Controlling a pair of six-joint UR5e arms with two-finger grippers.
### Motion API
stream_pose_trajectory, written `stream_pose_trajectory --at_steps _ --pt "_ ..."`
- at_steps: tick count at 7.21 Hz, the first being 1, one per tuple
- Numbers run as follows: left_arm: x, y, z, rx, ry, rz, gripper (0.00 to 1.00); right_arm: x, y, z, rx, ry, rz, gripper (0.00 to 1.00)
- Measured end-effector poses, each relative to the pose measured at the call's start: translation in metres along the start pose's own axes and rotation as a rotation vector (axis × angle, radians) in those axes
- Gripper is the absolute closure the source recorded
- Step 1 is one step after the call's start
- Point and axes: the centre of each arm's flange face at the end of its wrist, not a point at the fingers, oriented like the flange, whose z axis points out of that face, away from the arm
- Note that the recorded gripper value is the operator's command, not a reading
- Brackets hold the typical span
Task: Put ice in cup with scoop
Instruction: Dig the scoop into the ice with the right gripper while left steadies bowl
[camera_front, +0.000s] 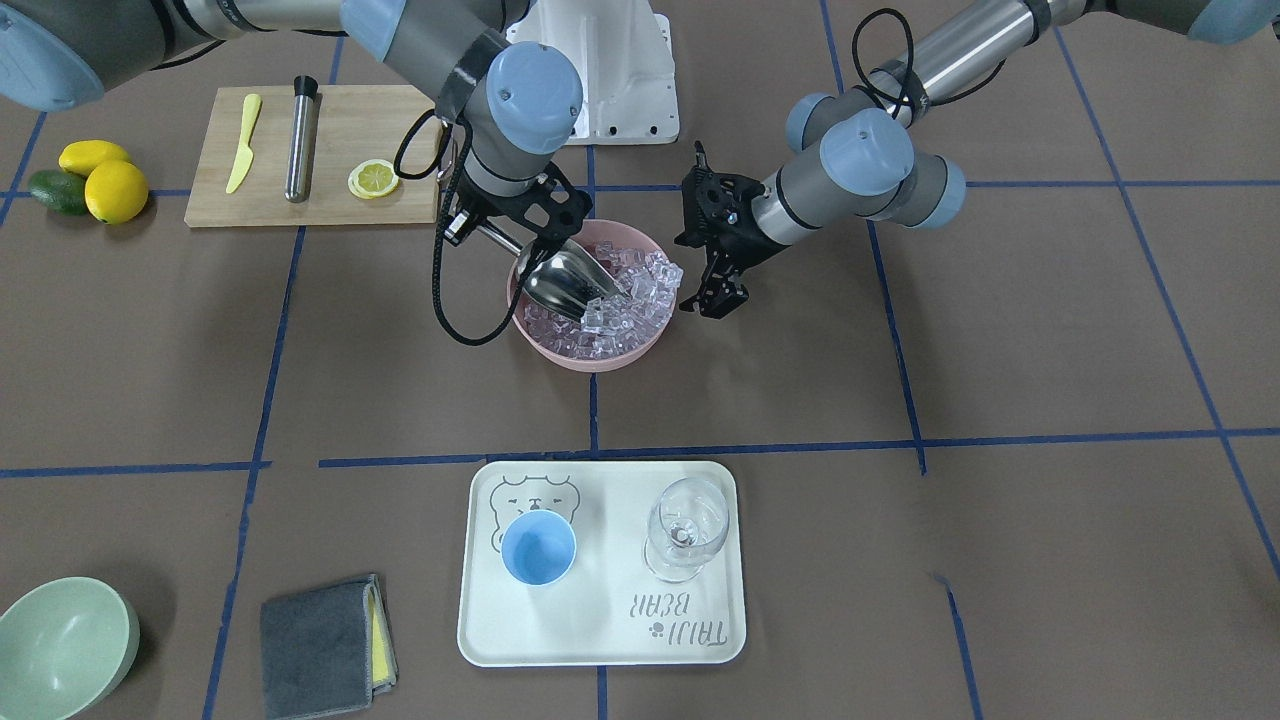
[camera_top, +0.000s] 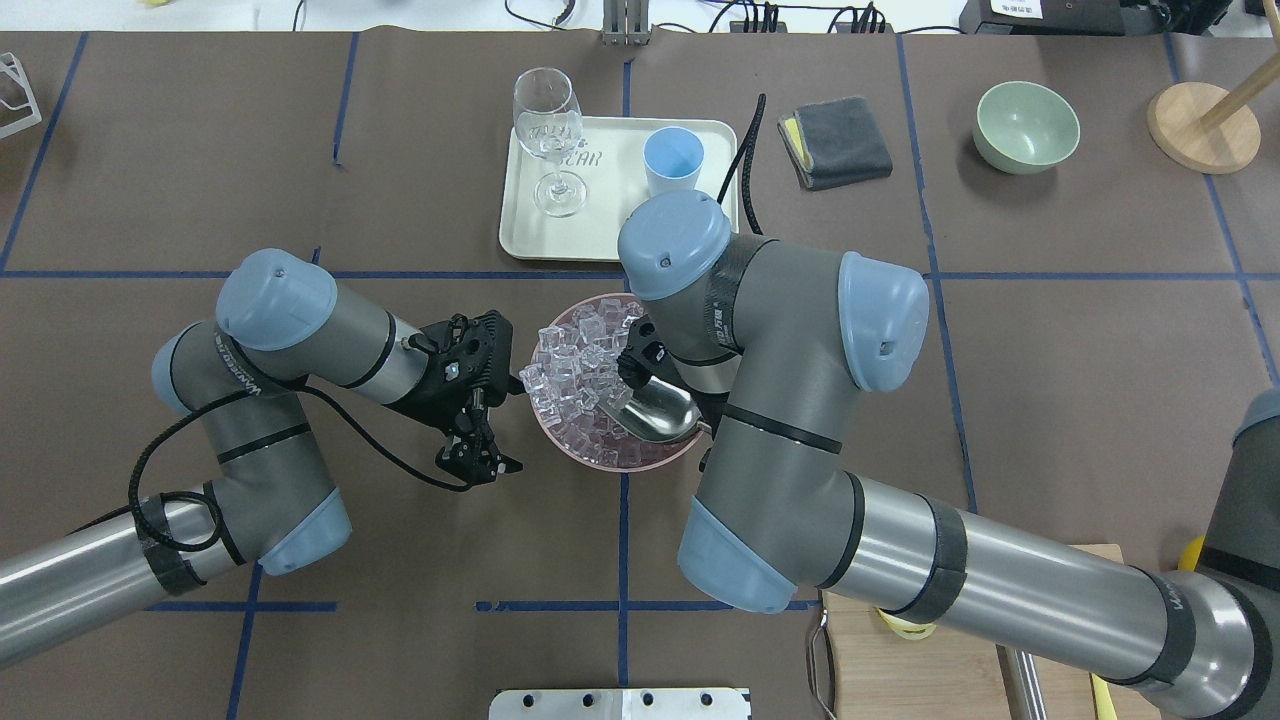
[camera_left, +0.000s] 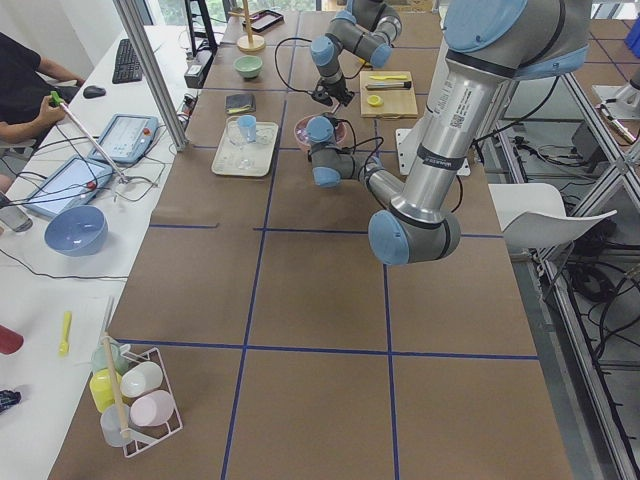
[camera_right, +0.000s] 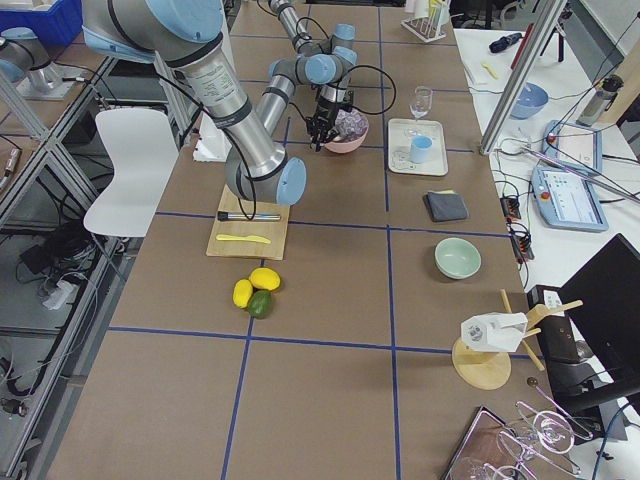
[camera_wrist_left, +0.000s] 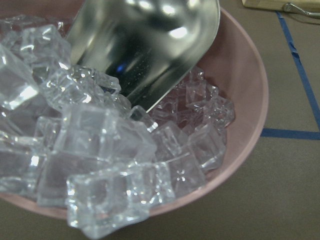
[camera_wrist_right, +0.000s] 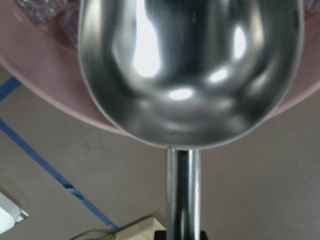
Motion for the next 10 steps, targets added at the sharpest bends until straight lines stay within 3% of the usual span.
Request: stream_pose_trajectory --at_steps 4,7,10 --pt "-0.001 -0.005 -0.003 0.009 -0.004 -0.019 0.0 0.008 0.011 0.014 0.012 -0.013 0.003 1.0" --pt "-0.002 -0.006 -0.004 0.011 -0.006 -0.02 0.0 0.012 0.019 0.011 0.049 -0.09 0.004 1.0" --pt "-0.002 -0.007 -0.006 0.019 -0.005 -0.017 0.0 0.02 0.041 -0.003 0.094 -0.116 0.005 1.0"
